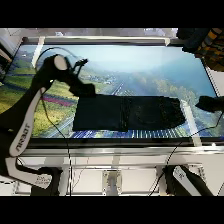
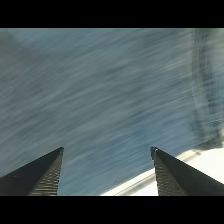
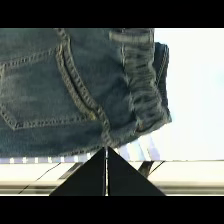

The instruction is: Fold the clothes and pants, and hang the long-sleeved shirts on hangers.

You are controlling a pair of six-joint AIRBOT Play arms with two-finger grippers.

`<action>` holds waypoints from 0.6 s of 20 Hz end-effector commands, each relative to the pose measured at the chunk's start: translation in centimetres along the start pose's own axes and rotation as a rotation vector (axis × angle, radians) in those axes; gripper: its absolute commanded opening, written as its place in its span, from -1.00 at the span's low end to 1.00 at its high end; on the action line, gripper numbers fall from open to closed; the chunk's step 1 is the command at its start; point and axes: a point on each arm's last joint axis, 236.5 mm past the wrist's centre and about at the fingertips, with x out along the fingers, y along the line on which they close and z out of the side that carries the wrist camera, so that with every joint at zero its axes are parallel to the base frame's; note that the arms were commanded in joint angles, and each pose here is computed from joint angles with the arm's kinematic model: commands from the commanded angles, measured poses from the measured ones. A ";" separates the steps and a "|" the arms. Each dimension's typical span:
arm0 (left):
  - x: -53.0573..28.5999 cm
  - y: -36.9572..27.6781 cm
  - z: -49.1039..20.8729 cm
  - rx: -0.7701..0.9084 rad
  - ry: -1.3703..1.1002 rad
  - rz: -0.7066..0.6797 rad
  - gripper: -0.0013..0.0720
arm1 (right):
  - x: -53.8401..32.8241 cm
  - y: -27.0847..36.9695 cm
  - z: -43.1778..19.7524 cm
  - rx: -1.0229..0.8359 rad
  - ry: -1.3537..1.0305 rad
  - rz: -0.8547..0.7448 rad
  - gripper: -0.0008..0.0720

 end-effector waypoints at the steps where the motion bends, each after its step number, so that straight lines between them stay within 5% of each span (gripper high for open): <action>1: 0.8 5.9 -4.2 -0.083 -0.004 -0.010 0.63 | -1.3 1.7 -4.3 0.013 -0.037 -0.022 -0.88; 6: 0.6 7.5 -4.1 -0.190 -0.180 -0.352 0.64 | -1.1 3.5 -8.6 0.073 -0.018 -0.003 -0.88; 12: 3.5 10.4 -3.8 -0.237 -0.171 -0.344 0.66 | -1.2 4.9 -7.5 0.088 -0.070 0.056 -0.88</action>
